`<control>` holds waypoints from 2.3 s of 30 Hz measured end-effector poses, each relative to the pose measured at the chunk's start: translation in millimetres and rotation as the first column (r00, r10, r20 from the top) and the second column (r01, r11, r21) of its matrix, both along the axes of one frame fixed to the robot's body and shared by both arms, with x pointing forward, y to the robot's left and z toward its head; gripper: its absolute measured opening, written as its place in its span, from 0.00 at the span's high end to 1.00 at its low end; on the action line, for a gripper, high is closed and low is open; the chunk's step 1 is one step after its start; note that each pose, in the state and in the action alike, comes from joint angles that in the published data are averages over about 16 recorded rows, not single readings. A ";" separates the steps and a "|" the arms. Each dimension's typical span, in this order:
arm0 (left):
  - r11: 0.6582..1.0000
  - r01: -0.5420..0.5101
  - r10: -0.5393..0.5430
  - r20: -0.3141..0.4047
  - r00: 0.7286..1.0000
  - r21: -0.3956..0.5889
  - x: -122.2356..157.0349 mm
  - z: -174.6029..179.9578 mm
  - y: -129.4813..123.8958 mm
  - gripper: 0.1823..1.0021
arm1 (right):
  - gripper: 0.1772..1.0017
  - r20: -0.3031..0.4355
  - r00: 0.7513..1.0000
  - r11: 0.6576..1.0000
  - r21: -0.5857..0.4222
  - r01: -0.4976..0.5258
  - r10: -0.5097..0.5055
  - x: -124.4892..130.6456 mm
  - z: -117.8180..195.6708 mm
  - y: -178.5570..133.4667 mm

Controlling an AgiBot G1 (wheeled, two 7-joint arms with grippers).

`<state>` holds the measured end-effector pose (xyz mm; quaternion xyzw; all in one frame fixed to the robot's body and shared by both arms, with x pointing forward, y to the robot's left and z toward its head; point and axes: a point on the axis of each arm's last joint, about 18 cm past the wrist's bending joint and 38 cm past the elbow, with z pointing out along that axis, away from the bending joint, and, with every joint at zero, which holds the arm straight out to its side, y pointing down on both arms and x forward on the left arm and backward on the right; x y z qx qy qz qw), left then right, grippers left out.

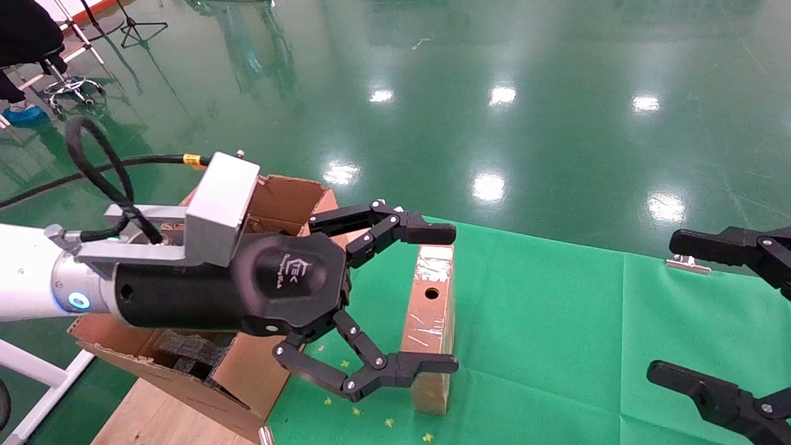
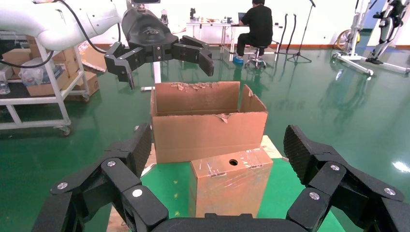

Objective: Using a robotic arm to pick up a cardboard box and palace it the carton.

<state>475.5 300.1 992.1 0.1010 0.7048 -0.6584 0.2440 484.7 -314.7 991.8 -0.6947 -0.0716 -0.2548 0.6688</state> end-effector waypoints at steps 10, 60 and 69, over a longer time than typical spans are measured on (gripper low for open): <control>1.000 0.000 0.000 0.000 1.000 0.000 0.0 0.0 0.0 0.00 | 0.00 0.000 1.000 1.000 0.000 0.000 0.000 0.0 0.0 0.0; 0.774 -0.429 0.564 -0.202 0.801 0.465 75.9 27.1 -16.2 0.00 | 0.64 0.000 1.000 1.000 0.000 0.001 -0.001 0.1 0.0 -0.2; 0.628 -0.496 0.763 -0.346 0.546 0.600 99.4 35.1 -53.4 0.00 | 0.83 0.000 1.000 1.000 0.000 0.001 -0.001 0.1 0.0 -0.2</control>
